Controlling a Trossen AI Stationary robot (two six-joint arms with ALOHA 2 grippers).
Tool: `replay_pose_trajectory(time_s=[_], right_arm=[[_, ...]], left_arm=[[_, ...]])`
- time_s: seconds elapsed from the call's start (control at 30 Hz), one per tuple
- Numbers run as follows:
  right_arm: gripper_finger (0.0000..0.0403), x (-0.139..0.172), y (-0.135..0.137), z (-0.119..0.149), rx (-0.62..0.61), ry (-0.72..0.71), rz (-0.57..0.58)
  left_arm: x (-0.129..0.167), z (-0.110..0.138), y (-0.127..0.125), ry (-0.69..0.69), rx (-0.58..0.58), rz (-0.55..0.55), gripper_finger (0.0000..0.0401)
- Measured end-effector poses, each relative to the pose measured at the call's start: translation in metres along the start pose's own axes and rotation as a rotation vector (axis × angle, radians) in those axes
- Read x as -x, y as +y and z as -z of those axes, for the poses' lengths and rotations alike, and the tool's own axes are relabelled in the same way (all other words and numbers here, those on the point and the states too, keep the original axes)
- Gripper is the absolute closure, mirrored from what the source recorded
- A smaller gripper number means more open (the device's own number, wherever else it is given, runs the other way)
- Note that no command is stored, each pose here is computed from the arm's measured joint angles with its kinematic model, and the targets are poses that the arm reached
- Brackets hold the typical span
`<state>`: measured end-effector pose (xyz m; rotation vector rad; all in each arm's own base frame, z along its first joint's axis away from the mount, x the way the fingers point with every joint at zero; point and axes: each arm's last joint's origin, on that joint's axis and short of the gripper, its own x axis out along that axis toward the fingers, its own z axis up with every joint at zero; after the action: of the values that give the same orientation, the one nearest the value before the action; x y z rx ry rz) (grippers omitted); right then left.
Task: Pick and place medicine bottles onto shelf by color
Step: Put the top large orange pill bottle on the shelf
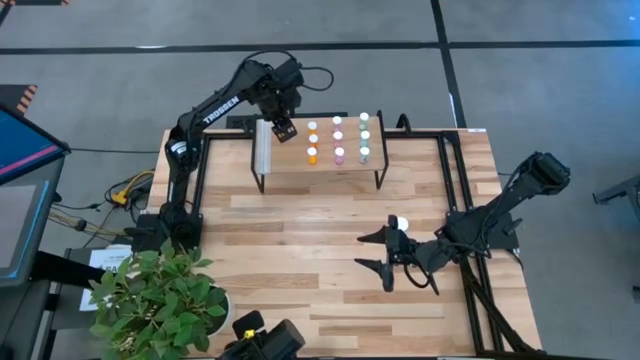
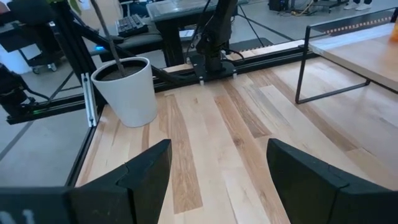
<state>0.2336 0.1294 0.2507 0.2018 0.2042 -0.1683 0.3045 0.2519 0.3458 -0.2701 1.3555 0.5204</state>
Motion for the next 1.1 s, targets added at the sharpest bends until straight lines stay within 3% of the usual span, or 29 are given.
replay_pose_trajectory(time_s=[0.2,0.57,1.1], right_arm=[[0.0119,0.000,0.000,0.000,0.000,-0.001,0.002],[0.0119,0.000,0.000,0.000,0.007,-0.001,0.002],[0.0119,0.000,0.000,0.000,0.010,-0.001,0.002]], left_arm=[[0.000,0.000,0.001,0.002,0.003,0.000,0.0209],[-0.005,0.000,0.001,0.020,0.006,-0.010,0.0162],[0.010,0.006,0.002,0.003,0.026,-0.043,0.0159]])
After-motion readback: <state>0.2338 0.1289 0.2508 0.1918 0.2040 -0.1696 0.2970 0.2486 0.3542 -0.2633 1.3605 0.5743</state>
